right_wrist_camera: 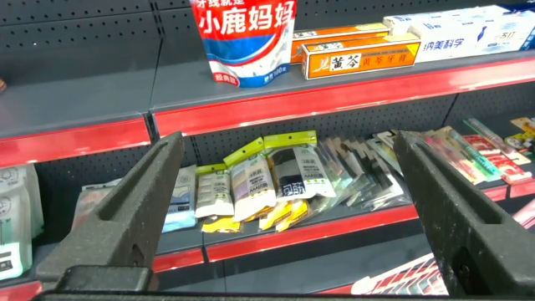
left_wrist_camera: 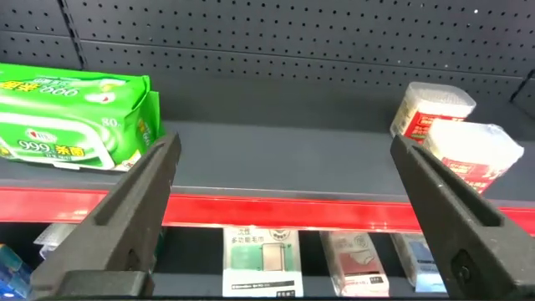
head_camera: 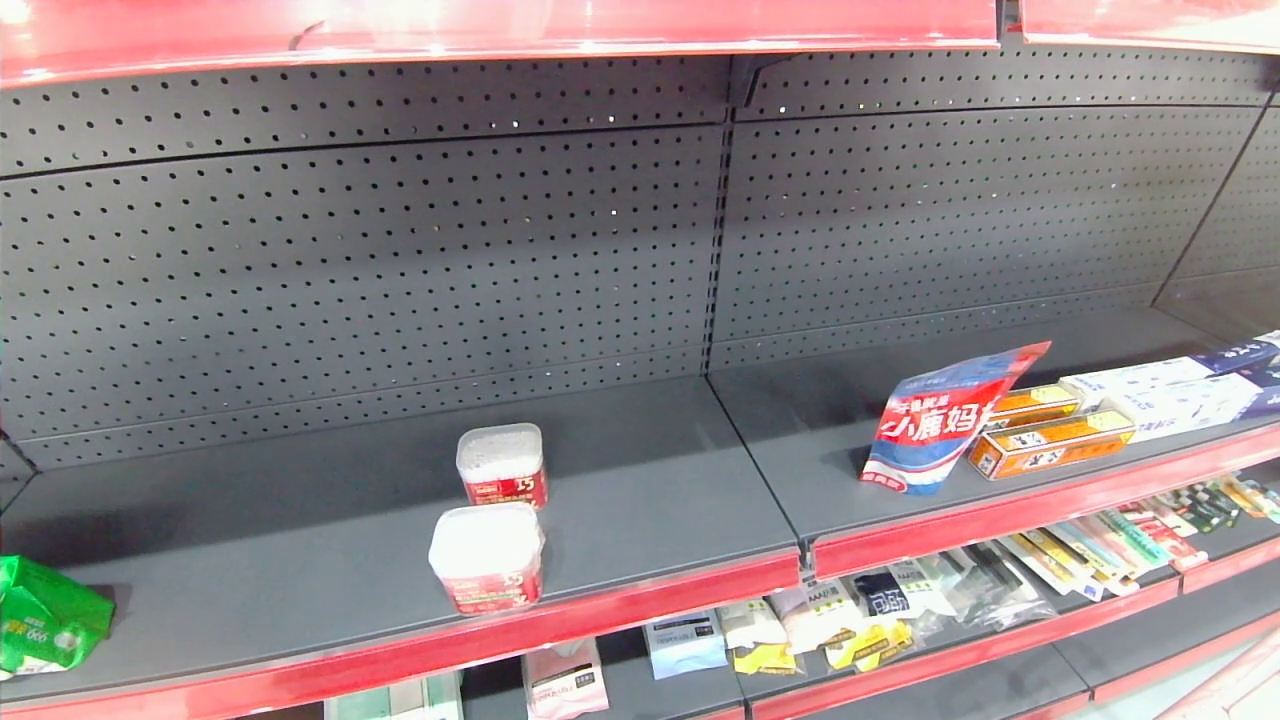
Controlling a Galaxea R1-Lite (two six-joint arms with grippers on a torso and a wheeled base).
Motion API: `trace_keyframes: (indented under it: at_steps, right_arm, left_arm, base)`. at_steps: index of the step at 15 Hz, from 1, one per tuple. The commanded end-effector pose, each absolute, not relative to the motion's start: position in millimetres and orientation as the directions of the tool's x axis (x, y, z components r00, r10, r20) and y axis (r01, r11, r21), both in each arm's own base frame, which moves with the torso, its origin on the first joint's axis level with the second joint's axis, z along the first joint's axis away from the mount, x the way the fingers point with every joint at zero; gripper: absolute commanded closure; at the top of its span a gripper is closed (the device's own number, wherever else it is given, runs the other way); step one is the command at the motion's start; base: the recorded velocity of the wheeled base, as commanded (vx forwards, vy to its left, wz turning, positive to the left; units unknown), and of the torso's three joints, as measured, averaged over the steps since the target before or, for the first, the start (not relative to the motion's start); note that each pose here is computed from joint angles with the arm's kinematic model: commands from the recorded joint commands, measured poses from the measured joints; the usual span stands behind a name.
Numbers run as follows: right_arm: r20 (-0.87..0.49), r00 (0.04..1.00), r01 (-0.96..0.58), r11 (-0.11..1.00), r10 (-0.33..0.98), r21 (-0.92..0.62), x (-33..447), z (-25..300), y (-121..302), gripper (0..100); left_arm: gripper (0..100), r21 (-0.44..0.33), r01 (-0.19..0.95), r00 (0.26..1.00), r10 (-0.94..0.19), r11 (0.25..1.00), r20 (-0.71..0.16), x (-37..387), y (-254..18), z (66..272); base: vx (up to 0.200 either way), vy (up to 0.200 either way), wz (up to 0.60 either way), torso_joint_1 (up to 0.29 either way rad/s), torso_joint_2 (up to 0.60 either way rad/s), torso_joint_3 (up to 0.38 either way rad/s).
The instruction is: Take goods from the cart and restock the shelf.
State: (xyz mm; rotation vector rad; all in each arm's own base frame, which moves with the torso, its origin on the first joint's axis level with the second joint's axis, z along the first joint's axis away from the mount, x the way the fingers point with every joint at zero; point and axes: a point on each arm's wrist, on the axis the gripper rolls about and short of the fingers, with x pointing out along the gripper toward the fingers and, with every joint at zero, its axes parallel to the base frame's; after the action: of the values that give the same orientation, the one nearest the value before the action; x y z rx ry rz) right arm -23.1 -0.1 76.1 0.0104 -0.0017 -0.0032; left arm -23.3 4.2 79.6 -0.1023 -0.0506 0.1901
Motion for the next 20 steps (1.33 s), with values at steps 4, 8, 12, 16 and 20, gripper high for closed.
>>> trace_keyframes:
  at_steps: [4,8,12,16,20]
  right_arm:
    - [0.000,1.000,0.005,1.000,-0.005,0.011,-23.0,76.0,0.0,0]
    - [0.000,1.000,0.005,1.000,-0.005,0.009,-23.0,76.0,0.0,0]
    - [0.000,1.000,0.002,1.000,-0.002,0.008,-23.0,76.0,0.0,0]
    - [0.000,1.000,0.003,1.000,-0.003,-0.003,-23.0,76.0,-0.1,0]
    - [0.000,1.000,0.009,1.000,-0.009,-0.002,-23.0,76.0,-0.2,0]
  left_arm:
    - [0,-0.109,-0.172,0.983,0.177,0.979,0.039,-23.1,3.8,79.7]
    - [0,-0.116,-0.173,0.983,0.179,0.978,0.041,-23.1,3.9,79.9]
    - [0,-0.122,-0.173,0.983,0.179,0.977,0.039,-23.1,3.9,79.7]
    - [0,-0.122,-0.171,0.983,0.177,0.978,0.039,-23.1,3.8,79.7]
    - [0,-0.120,-0.167,0.984,0.172,0.979,0.038,-23.1,3.7,79.6]
  base:
    - [0.000,0.000,0.00,0.000,0.00,0.000]
    - [0.000,0.000,0.00,0.000,0.00,0.000]
    - [0.000,0.000,0.00,0.000,0.00,0.000]
    - [0.000,0.000,0.00,0.000,0.00,0.000]
    - [0.000,0.000,0.45,-0.001,0.00,0.002]
